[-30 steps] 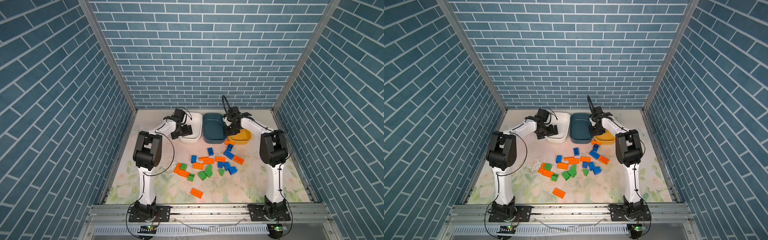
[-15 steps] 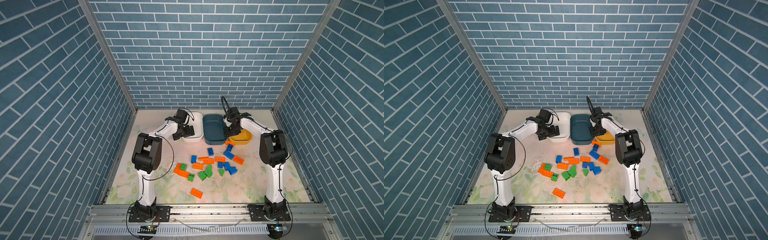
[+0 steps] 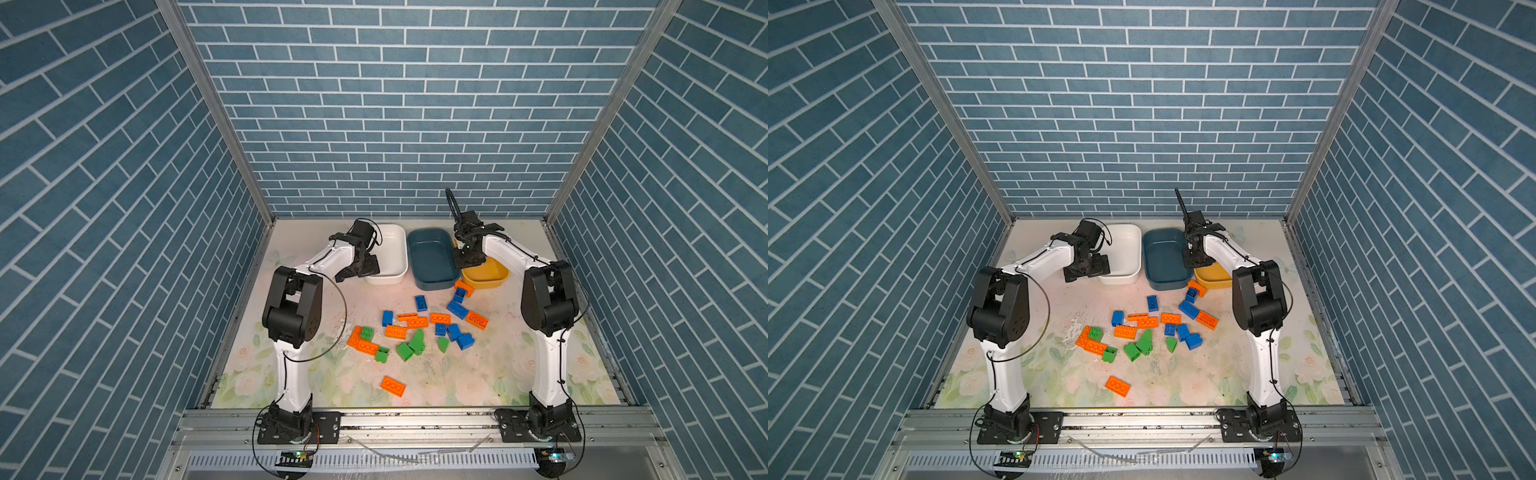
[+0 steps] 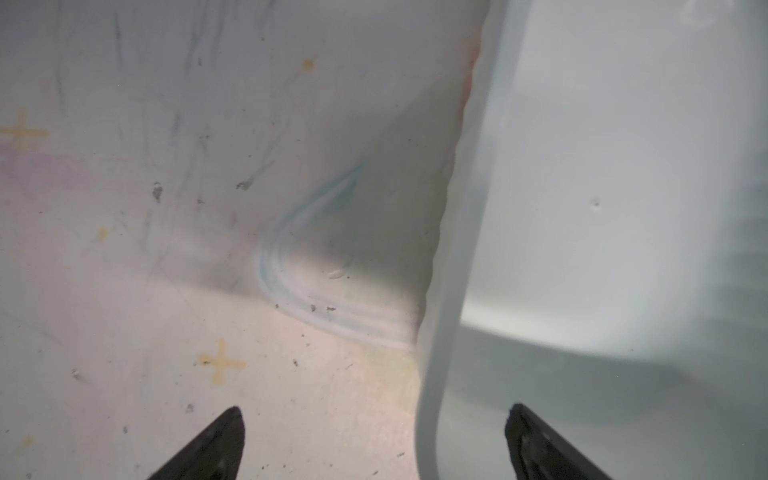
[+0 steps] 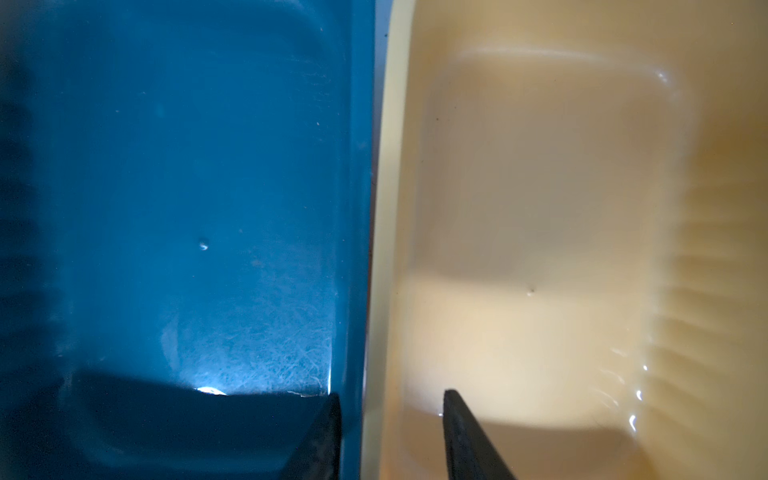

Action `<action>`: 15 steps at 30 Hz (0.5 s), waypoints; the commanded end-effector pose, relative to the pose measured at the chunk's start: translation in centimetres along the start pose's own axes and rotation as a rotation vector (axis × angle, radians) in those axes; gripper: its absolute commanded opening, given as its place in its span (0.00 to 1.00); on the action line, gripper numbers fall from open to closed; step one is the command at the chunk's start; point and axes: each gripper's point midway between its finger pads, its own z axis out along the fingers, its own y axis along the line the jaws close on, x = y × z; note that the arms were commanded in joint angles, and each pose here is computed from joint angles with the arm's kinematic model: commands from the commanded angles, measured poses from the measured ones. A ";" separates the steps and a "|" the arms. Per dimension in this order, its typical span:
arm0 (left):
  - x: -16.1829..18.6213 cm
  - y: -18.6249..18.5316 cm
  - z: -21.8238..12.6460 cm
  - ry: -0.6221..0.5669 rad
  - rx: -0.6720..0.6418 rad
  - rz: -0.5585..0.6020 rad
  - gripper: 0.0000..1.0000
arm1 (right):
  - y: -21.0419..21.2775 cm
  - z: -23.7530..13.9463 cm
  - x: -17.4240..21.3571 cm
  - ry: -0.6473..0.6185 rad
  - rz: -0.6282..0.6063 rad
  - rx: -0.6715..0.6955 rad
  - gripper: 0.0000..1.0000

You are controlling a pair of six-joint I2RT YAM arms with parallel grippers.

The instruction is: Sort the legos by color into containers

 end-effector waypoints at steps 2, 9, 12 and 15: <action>0.3 0.5 -0.5 0.007 -0.008 0.003 0.99 | 1.6 -0.7 -1.3 -0.039 0.047 -0.086 0.41; -0.3 0.6 -1.8 -0.021 -0.004 0.014 0.99 | 4.3 0.1 -2.9 -0.071 0.083 -0.225 0.41; -0.7 0.5 -2.8 -0.040 0.008 0.027 0.99 | 4.6 -0.2 -3.4 -0.087 0.080 -0.247 0.41; -1.1 0.7 -3.9 -0.061 0.004 0.028 0.99 | 4.2 -1.2 -3.6 -0.110 0.077 -0.227 0.42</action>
